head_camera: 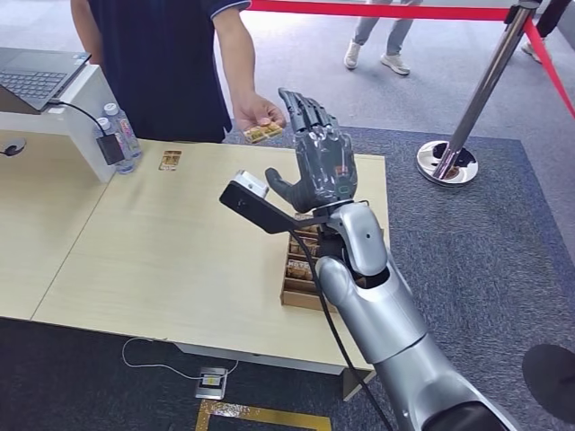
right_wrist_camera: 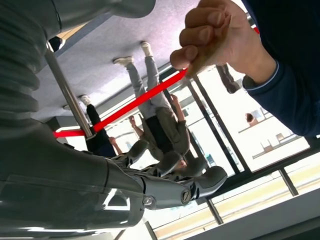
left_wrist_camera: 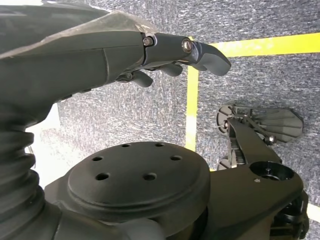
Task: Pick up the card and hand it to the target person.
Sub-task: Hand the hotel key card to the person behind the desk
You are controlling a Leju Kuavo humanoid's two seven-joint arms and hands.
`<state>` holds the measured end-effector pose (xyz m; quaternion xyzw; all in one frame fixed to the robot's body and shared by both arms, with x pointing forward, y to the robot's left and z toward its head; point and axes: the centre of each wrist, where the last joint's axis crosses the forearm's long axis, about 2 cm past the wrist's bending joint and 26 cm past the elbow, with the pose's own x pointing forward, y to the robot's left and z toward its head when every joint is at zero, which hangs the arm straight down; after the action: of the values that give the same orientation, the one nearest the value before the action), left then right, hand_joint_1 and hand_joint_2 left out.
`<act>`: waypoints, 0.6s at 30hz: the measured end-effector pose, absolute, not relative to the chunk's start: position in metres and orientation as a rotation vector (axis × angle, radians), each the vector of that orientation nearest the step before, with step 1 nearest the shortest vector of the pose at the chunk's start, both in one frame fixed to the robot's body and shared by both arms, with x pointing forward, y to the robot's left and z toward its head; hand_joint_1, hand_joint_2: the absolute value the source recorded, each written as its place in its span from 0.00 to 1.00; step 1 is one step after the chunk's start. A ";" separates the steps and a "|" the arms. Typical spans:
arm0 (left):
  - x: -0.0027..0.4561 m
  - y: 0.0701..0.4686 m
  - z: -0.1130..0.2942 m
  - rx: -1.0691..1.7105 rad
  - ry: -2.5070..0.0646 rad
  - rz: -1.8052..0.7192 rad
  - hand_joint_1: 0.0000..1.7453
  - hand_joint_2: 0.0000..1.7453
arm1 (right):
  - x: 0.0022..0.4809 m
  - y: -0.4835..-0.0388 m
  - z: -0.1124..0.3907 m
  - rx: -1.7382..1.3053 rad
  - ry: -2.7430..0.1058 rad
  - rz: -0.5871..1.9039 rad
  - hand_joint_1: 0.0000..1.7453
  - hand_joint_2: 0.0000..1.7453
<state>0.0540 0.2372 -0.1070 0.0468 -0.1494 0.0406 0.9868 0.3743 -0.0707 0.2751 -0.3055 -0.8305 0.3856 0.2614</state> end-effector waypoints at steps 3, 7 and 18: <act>0.054 0.237 -0.107 0.094 -0.300 0.082 0.00 1.00 | 0.374 -0.071 0.275 -0.828 -2.248 1.043 0.00 1.00; 0.054 0.237 -0.107 0.094 -0.300 0.082 0.00 1.00 | 0.375 -0.071 0.274 -0.828 -2.246 1.043 0.00 1.00; 0.054 0.237 -0.107 0.100 -0.296 0.099 0.00 1.00 | 0.372 -0.077 0.276 -0.866 -2.276 0.997 0.00 1.00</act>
<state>0.0536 0.2374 -0.1071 0.0496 -0.1472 0.0493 0.9866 0.3723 -0.0765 0.2762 -0.3183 -0.8370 0.3666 0.2524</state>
